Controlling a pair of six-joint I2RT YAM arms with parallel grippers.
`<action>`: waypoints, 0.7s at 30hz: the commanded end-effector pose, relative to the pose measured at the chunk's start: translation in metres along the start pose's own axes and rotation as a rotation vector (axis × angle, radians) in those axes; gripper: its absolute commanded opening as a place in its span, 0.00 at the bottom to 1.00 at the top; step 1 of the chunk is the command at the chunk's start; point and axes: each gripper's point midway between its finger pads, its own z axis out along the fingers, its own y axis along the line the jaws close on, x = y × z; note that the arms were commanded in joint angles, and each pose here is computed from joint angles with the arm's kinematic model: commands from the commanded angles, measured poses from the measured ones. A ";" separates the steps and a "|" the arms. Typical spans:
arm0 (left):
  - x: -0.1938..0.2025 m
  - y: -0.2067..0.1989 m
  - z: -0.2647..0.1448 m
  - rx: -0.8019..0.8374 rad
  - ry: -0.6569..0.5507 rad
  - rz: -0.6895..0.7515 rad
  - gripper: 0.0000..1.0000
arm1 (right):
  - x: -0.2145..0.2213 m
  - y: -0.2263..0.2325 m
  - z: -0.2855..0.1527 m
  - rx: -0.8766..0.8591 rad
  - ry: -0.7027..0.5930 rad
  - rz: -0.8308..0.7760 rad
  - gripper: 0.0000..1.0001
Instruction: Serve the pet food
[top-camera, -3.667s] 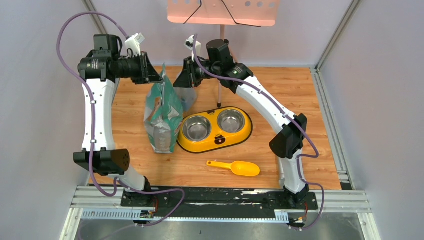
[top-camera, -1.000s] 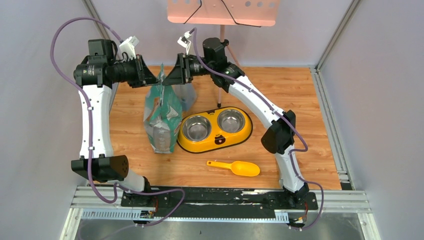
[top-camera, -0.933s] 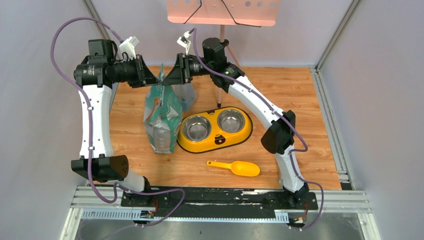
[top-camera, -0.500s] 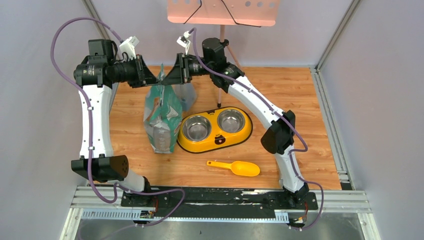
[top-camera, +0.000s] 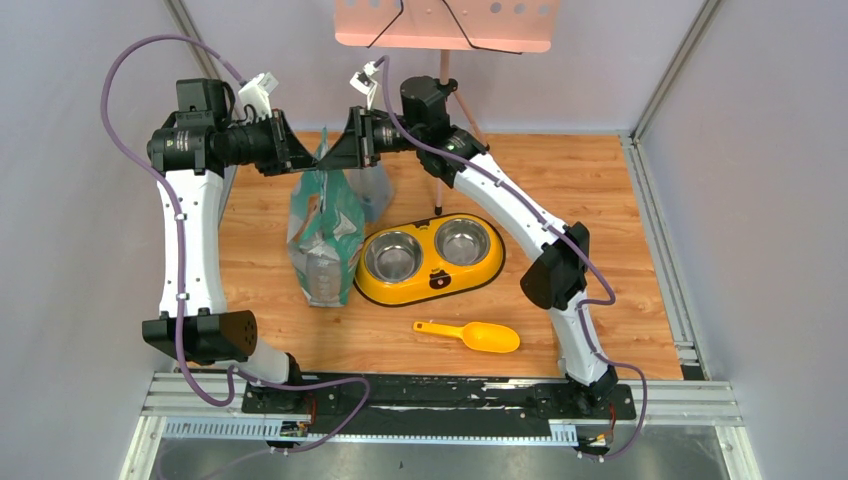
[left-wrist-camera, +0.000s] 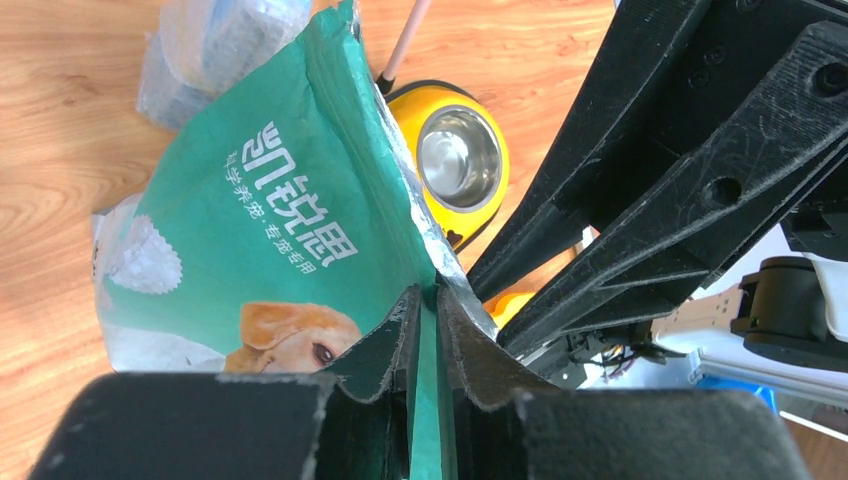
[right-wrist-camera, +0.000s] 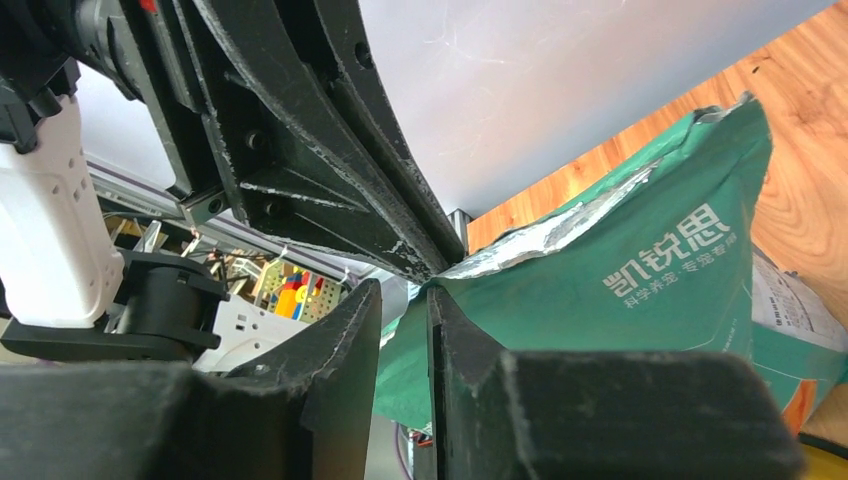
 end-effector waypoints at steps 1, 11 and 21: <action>0.000 -0.009 -0.010 0.016 -0.027 0.031 0.18 | -0.010 0.008 0.002 0.021 -0.039 -0.039 0.23; 0.000 -0.010 -0.010 0.019 -0.027 0.032 0.17 | -0.008 0.003 0.003 0.042 -0.039 -0.033 0.16; -0.007 -0.006 -0.014 -0.019 -0.029 0.057 0.50 | -0.005 0.001 -0.002 0.058 -0.029 -0.089 0.00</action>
